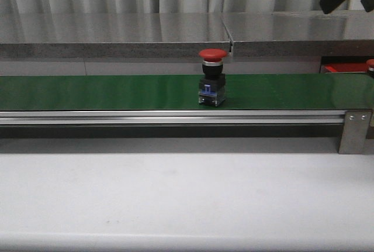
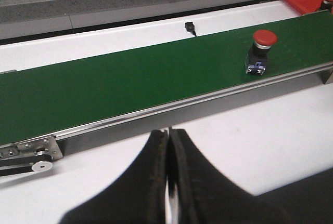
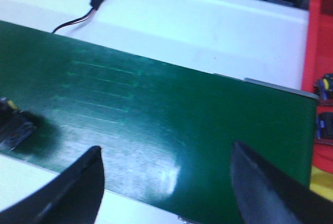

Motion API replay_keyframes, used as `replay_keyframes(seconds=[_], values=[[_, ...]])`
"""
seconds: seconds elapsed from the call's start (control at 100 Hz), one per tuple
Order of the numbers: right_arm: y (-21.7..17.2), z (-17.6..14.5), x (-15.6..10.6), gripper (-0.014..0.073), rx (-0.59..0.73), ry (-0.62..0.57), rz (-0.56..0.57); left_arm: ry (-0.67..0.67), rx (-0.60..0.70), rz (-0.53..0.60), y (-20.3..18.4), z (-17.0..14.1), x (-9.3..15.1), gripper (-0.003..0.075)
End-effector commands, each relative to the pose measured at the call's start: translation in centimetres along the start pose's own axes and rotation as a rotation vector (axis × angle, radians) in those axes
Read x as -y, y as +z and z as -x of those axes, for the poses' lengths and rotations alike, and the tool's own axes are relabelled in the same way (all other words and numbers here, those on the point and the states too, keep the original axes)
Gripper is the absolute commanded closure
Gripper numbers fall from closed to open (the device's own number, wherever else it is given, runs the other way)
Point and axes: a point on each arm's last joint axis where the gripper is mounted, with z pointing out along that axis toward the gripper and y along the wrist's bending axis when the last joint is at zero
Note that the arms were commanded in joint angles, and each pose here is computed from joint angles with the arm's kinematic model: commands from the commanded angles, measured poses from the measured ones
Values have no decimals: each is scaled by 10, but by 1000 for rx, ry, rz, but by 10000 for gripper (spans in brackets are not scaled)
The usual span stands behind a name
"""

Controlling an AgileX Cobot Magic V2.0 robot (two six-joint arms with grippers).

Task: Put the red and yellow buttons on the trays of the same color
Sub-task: 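Move the right gripper down over the red button on the belt, then grasp the red button with the right gripper and lift it toward the red tray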

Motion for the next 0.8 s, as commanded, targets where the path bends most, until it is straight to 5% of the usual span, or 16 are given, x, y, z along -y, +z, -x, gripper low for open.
replay_keyframes(seconds=[0.0,0.32,0.79], values=[[-22,25,-11,83,83,-63,11,-10,85,-11,-4,12,2,741],[-5,47,-33,83,-143,-237,131,-10,85,-11,-4,12,2,741],[62,24,-65,83,-306,-423,244,-10,85,-11,-4,12,2,741]])
